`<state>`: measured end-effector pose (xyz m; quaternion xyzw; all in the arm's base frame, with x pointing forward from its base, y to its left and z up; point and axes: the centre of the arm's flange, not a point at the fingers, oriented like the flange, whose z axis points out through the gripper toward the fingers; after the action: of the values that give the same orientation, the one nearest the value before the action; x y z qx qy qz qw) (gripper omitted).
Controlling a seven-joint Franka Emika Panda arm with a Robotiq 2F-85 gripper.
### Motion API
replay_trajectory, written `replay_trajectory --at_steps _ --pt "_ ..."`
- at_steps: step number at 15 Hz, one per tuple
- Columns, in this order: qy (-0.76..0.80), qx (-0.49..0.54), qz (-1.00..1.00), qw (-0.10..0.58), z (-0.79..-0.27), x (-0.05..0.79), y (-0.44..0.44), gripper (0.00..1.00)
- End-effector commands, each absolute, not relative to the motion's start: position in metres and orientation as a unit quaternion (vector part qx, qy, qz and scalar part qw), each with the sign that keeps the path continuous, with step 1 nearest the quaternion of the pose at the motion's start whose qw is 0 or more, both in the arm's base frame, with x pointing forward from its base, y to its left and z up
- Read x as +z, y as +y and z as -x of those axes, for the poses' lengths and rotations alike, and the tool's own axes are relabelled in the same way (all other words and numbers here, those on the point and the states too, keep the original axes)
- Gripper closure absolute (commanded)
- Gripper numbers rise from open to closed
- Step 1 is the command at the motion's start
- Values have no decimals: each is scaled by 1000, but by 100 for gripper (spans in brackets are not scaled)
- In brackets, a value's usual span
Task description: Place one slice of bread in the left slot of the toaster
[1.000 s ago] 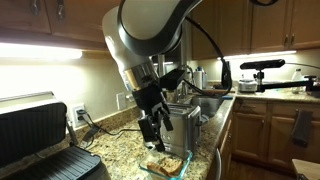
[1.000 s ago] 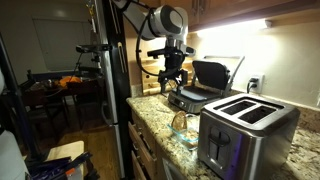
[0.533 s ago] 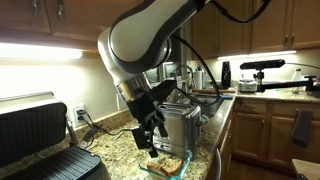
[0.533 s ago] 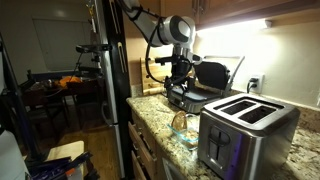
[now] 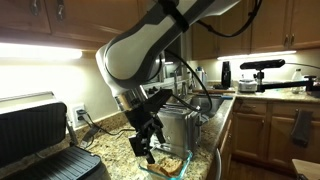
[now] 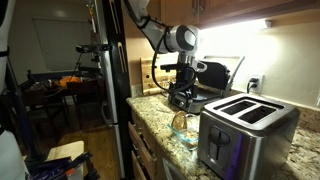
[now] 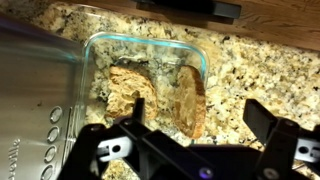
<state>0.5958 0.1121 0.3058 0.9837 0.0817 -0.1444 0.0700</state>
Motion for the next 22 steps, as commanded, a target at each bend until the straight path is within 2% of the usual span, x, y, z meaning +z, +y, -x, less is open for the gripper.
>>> replay_trajectory --at_steps 1,15,16,18,19,20,21,22 --pt "63 -146 -984 77 -606 294 108 0" --pt "45 -159 -983 78 -609 271 107 0" --pt "46 -158 -983 78 -609 271 107 25" --pt "45 -158 -983 77 -609 272 106 27" --pt "45 -158 -983 77 -609 272 106 23" --pt "45 -157 -983 77 -609 271 106 47" --pt "45 -158 -983 78 -609 271 106 45" --pt "45 -158 -983 78 -609 271 106 48"
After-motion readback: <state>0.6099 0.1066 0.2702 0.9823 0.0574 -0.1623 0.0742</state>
